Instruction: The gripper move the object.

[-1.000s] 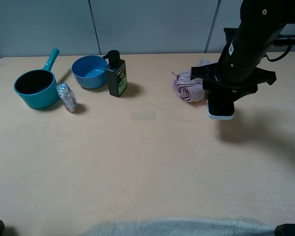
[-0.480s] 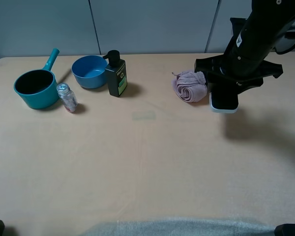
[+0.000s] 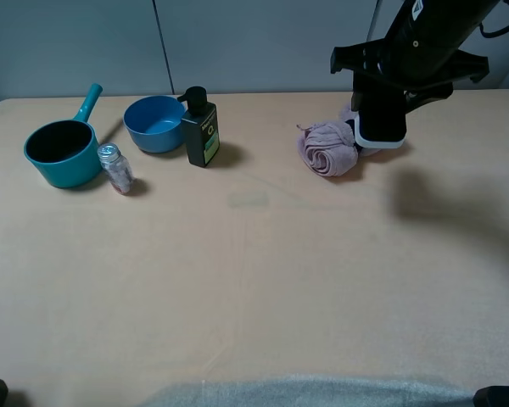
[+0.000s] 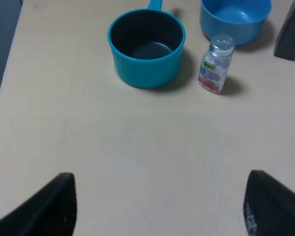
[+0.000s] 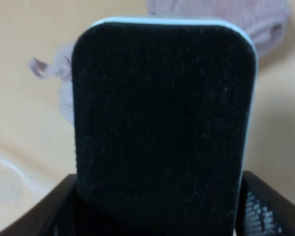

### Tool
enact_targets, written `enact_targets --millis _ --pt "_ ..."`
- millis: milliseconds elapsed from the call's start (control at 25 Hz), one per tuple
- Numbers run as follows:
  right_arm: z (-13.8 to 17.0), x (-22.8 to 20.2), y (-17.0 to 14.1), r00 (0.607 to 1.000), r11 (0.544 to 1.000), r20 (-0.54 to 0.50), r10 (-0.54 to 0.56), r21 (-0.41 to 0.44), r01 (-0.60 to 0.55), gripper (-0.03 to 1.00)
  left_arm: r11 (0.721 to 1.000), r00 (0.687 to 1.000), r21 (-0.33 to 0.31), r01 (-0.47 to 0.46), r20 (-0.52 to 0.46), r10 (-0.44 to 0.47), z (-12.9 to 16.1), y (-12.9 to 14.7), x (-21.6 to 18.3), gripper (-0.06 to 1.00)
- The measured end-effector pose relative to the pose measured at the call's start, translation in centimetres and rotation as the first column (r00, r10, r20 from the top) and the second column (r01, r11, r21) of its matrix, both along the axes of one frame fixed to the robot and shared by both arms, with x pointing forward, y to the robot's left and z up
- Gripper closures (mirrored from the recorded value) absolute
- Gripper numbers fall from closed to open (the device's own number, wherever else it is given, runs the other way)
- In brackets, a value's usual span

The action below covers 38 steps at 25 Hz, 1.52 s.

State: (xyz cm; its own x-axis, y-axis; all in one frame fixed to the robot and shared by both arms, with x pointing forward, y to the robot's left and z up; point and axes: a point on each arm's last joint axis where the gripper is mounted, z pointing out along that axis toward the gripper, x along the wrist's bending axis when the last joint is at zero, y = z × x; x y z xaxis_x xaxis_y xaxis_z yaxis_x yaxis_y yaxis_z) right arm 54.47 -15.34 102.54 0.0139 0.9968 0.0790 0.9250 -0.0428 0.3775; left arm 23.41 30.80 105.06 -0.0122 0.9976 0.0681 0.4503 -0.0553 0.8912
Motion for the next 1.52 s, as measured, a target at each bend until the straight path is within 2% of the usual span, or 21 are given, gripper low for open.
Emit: enact_targets --millis 320,960,1240,1520 --pt "1.3 1.2 0.6 0.999 0.999 0.041 0.031 0.007 -0.031 0.51 1.0 1.0 0.0 0.0 0.0 0.0 0.0 0.0 0.0 0.18" --pt "-0.6 4.4 5.3 0.989 0.989 0.009 0.146 0.02 -0.146 0.51 1.0 1.0 0.0 0.0 0.0 0.0 0.0 0.0 0.0 0.18" --pt "-2.3 5.7 8.5 0.978 0.978 -0.02 0.21 0.025 -0.209 0.51 1.0 1.0 0.0 0.0 0.0 0.0 0.0 0.0 0.0 0.18" --pt "-3.8 6.6 10.2 0.968 0.969 -0.047 0.247 0.017 -0.247 0.51 1.0 1.0 -0.001 0.001 0.0 -0.001 0.0 0.0 0.0 0.18"
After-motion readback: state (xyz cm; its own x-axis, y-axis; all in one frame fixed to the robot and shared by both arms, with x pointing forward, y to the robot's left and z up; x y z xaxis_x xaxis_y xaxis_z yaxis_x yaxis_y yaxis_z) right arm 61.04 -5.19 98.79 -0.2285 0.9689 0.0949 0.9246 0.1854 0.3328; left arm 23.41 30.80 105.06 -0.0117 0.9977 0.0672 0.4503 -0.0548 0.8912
